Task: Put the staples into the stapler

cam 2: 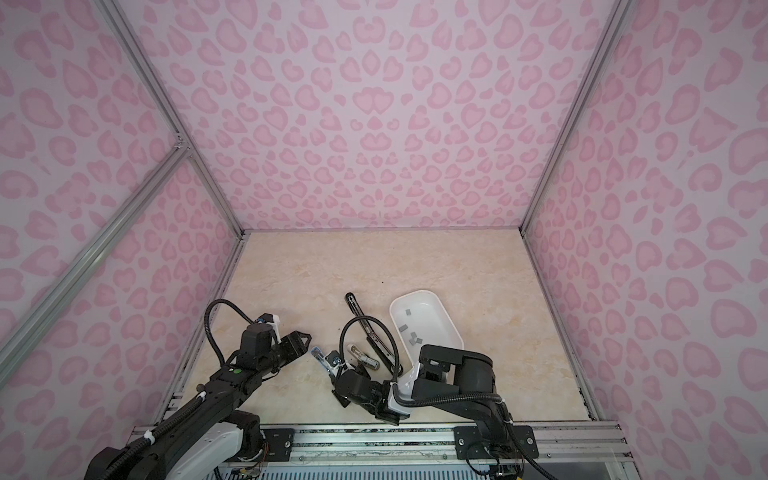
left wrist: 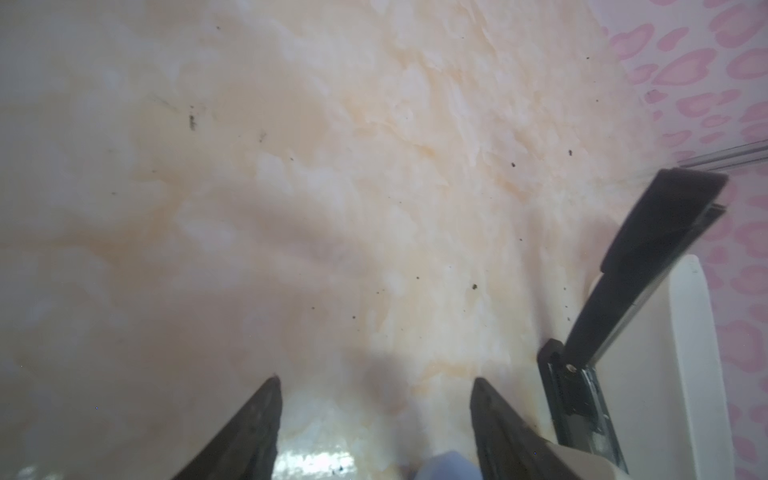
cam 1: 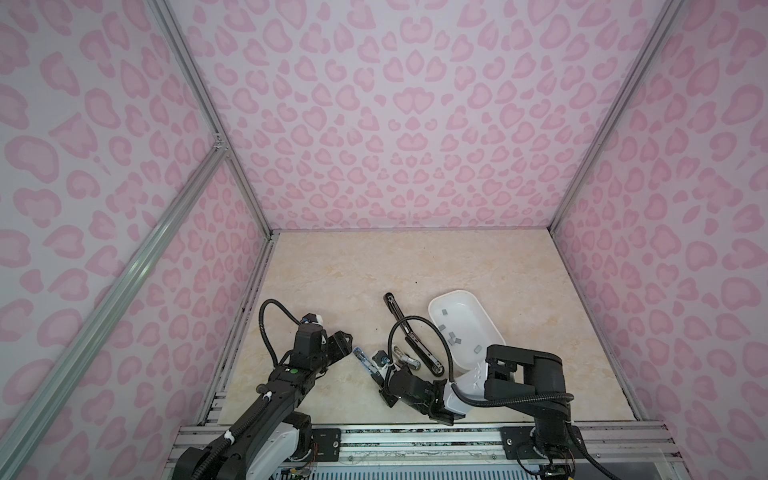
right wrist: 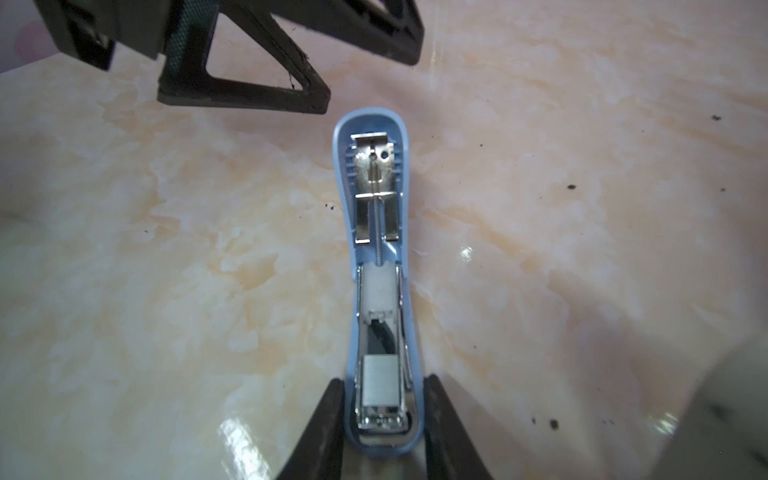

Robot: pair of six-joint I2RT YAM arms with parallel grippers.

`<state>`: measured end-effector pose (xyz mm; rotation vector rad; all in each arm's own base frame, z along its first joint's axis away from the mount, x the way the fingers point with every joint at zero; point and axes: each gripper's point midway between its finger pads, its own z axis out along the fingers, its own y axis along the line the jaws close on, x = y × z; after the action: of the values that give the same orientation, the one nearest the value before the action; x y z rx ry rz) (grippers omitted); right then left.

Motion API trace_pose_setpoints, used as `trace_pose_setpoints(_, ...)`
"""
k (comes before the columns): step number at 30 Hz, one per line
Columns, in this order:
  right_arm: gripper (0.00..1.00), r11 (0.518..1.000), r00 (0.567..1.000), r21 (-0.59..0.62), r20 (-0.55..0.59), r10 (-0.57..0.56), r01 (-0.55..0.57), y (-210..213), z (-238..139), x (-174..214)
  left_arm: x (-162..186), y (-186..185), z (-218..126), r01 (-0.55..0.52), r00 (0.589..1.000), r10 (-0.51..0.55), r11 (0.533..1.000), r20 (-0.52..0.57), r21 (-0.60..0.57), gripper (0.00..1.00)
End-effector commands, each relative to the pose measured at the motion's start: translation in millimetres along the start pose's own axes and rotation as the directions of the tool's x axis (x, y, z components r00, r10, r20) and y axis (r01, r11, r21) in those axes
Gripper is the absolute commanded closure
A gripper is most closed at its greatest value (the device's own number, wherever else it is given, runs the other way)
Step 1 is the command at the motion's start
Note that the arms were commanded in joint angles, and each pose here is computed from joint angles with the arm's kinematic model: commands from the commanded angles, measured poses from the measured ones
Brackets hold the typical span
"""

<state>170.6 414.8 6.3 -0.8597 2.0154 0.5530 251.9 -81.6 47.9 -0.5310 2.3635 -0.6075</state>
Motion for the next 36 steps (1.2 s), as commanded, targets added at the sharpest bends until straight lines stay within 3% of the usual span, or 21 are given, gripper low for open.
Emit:
trace_pose_setpoints(1,0.71,0.997,0.968,0.027,-0.243,-0.066,0.075,-17,-7,67,-11,8,2,0.025,0.998,-0.023,0.999,0.063,-0.041,0.32)
trace_pose_setpoints(23,0.71,1.0,0.971,-0.01,-0.239,-0.03,0.029,-10,3,60,28,-2,5,0.011,0.998,-0.009,0.999,-0.055,0.038,0.34)
trace_pose_setpoints(36,0.7,1.0,0.973,-0.011,-0.232,-0.015,0.013,-10,5,59,42,-8,-2,0.01,0.999,-0.007,0.996,-0.04,0.089,0.34)
